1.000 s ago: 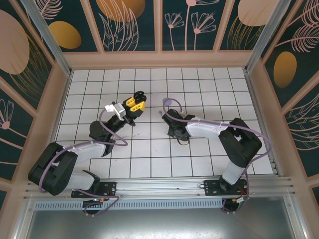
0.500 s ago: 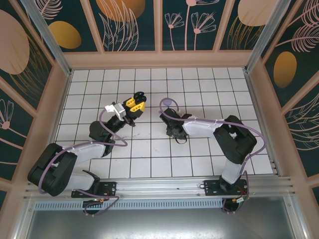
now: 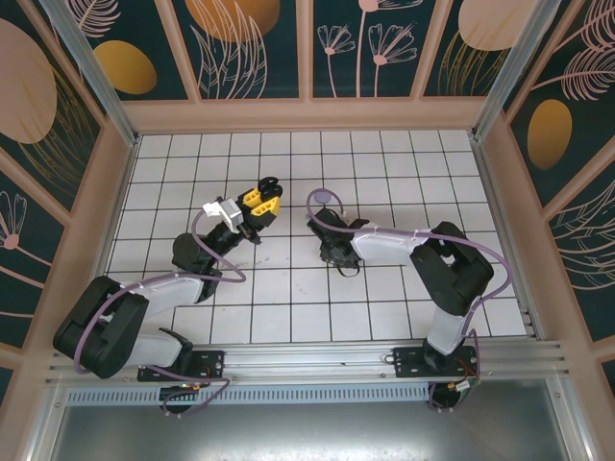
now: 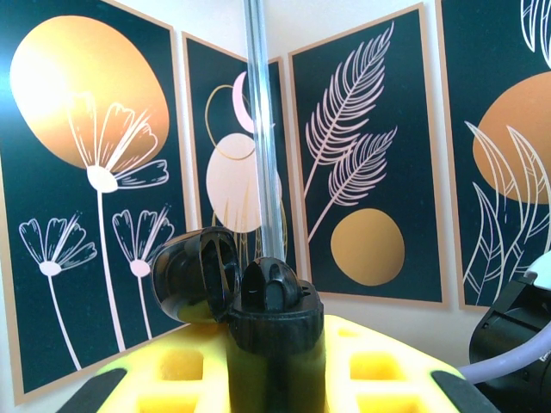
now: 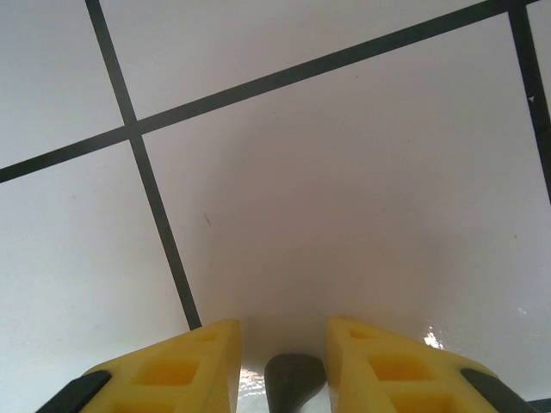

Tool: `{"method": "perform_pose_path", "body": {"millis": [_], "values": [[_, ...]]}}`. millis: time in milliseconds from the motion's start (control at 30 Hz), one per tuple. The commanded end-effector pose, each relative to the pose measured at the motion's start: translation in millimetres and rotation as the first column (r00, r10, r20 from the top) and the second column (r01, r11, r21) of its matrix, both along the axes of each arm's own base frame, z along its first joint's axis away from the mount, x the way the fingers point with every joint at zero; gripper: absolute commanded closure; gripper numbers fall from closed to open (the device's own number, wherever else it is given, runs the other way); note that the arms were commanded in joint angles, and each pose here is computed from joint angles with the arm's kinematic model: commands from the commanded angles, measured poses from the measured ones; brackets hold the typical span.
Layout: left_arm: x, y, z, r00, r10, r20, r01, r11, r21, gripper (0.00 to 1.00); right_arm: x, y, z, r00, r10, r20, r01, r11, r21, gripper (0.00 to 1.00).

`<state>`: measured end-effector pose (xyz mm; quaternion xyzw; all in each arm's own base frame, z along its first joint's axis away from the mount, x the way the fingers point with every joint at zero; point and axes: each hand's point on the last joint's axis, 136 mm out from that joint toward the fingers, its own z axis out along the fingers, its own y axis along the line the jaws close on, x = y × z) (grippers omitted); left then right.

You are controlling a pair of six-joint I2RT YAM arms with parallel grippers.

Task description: Insert the wireless bluetooth earbuds into the charging case

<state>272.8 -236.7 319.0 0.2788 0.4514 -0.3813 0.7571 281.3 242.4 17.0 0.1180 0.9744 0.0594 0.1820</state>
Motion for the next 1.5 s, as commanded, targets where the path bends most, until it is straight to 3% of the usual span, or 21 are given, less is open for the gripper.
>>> {"method": "perform_pose_path", "body": {"millis": [0, 633, 867, 1200, 1467], "values": [[-6, -1, 8, 0.999, -0.006, 0.037, 0.006, 1.000, -0.004, 1.00, -7, 2, 0, 1.000, 0.016, -0.001, -0.016, 1.000, 0.017, 0.68], [-4, -1, 13, 0.999, -0.006, 0.039, 0.006, 1.000, -0.005, 1.00, -18, -2, -8, 1.000, 0.029, -0.009, -0.029, 1.000, 0.002, 0.77], [-4, -2, 14, 0.999, -0.010, 0.036, 0.011, 1.000, -0.002, 1.00, -11, 4, 11, 0.997, 0.043, 0.058, -0.046, 0.998, 0.049, 0.80], [-7, -6, 20, 0.998, -0.025, 0.058, 0.023, 0.999, 0.026, 1.00, 13, 18, 111, 0.944, 0.063, 0.325, -0.128, 0.975, 0.182, 0.80], [-10, -12, 24, 0.995, -0.056, 0.082, 0.051, 0.997, 0.066, 1.00, 29, 27, 239, 0.792, 0.094, 0.603, -0.274, 0.938, 0.213, 0.80]]}}
